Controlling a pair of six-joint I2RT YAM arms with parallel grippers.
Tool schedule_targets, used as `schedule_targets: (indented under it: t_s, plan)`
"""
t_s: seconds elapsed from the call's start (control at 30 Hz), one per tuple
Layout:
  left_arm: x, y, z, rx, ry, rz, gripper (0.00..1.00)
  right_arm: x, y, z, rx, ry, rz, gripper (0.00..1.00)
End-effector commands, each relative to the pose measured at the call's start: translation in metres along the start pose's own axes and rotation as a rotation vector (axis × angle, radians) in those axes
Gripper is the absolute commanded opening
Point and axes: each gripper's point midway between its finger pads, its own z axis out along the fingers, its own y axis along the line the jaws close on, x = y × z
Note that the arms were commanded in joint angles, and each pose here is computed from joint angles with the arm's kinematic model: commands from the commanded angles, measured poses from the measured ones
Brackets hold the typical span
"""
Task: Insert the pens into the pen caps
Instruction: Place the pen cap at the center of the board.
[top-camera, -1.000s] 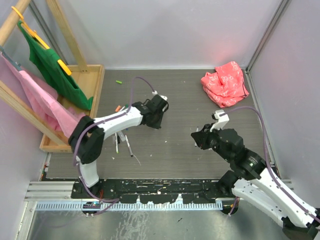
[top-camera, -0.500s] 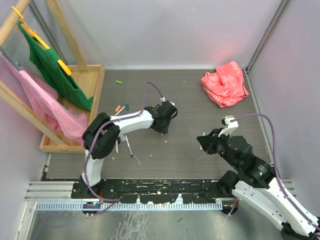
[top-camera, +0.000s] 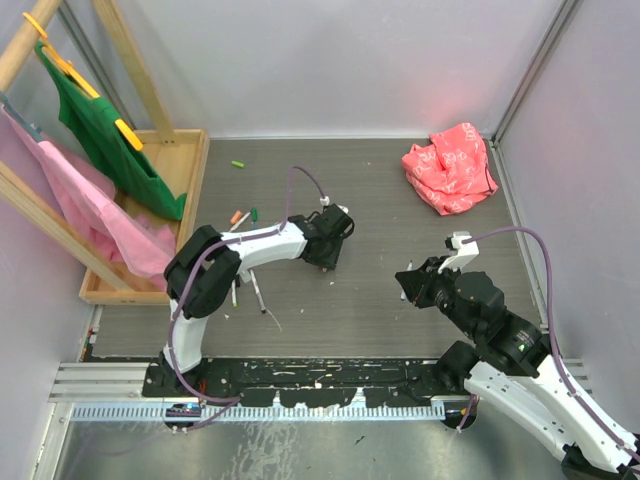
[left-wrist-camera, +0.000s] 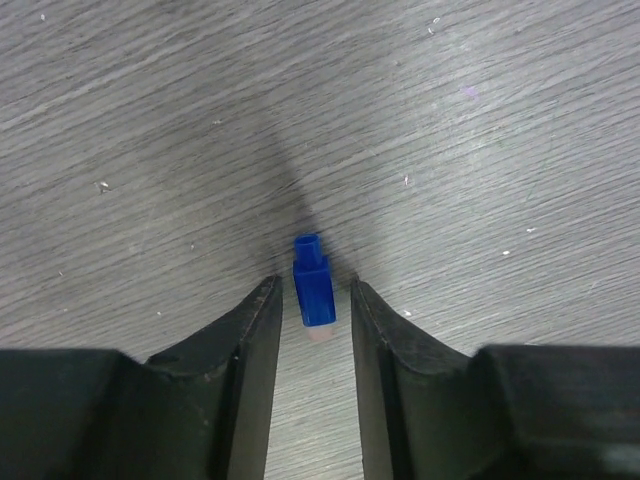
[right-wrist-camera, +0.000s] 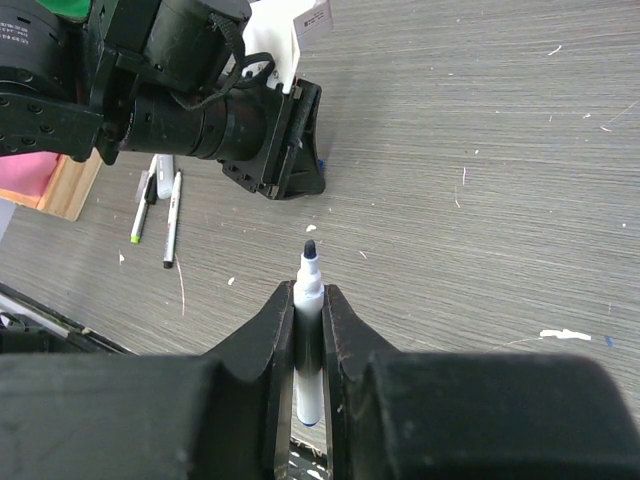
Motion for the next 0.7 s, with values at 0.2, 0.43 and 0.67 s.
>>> schedule_targets:
  t_s: [0.2,0.43,0.67]
  plan:
    - [-0.044,-0.018,-0.073,0.124,-0.150,0.011,0.49,-0.025,0.005,-0.009,0.001,-0.064,0.022,0.00]
    - [-0.036,0.002,-0.137,0.136,-0.179,0.014,0.55,-0.030,0.002,-0.014,0.027,-0.079,0.035,0.00]
    - [-0.014,0.028,-0.185,0.224,-0.244,-0.048,0.60,-0.035,0.016,-0.014,-0.041,-0.084,0.027,0.00]
